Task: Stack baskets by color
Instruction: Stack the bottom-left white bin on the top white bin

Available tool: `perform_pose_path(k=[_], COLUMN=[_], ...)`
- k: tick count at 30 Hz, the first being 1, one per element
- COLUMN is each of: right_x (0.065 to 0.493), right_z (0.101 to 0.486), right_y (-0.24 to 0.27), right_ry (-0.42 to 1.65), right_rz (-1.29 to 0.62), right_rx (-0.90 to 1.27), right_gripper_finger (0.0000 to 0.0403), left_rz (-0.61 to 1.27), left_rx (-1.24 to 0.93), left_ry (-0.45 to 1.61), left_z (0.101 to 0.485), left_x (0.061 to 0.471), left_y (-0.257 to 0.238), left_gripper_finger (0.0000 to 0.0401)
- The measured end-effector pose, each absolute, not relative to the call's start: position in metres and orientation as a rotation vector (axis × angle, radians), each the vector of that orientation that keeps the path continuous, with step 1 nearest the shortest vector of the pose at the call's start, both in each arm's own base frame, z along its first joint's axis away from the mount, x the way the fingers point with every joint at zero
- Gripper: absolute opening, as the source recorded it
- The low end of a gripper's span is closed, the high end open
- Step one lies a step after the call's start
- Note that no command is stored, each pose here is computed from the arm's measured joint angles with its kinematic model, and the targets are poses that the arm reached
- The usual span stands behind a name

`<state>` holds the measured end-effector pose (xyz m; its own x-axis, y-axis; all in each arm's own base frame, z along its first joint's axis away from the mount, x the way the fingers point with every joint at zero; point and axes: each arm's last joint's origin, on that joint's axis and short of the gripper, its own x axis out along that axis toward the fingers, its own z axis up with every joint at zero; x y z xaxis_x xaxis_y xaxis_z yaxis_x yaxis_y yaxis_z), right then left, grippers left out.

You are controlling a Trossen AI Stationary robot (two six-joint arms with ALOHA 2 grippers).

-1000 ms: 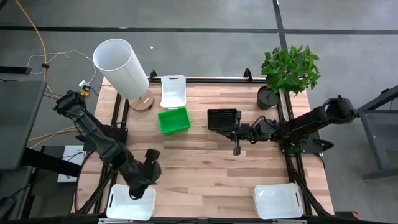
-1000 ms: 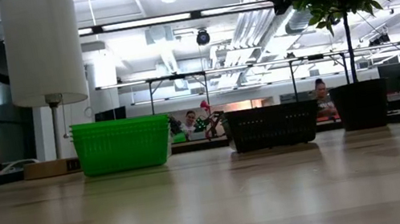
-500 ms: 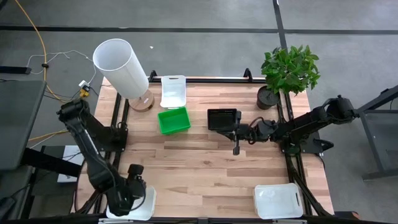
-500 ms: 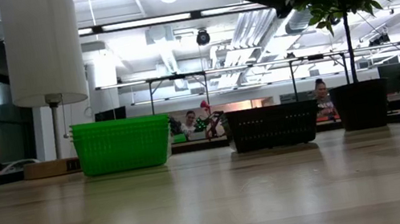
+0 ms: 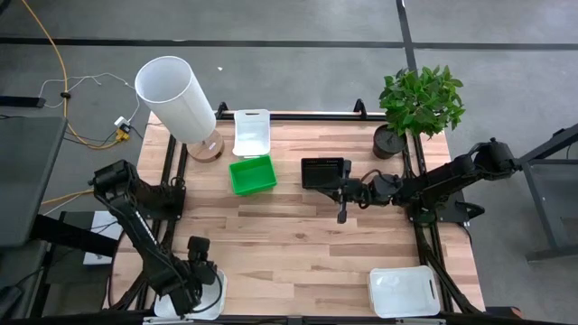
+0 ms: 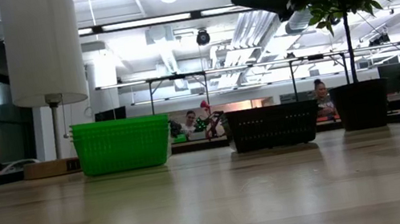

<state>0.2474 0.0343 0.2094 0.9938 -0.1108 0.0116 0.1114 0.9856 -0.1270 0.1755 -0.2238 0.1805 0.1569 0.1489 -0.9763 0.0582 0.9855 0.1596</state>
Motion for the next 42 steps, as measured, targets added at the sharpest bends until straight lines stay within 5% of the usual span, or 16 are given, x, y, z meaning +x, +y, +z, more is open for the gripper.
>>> perform_pose_path(k=[14,29,35,42], right_x=[0.247,0.247,0.247,0.247], right_z=[0.208,0.208,0.208,0.208], right_y=[0.034,0.034,0.034,0.034], right_ry=[0.006,0.01,0.009,0.01], right_rz=[-0.111,-0.111,-0.111,-0.111], right_rx=[-0.13,-0.132,-0.131,-0.132], right_gripper_finger=[0.0,0.0,0.0,0.0], left_rz=[0.072,0.041,0.011,0.201], left_rx=[0.121,0.018,0.084,0.3], left_ry=[1.454,1.649,1.591,1.341], left_z=[0.18,0.166,0.208,0.299], left_x=[0.176,0.189,0.211,0.243], left_y=[-0.223,-0.197,-0.181,-0.134], left_gripper_finger=[0.0178,0.001,0.0002,0.0001])
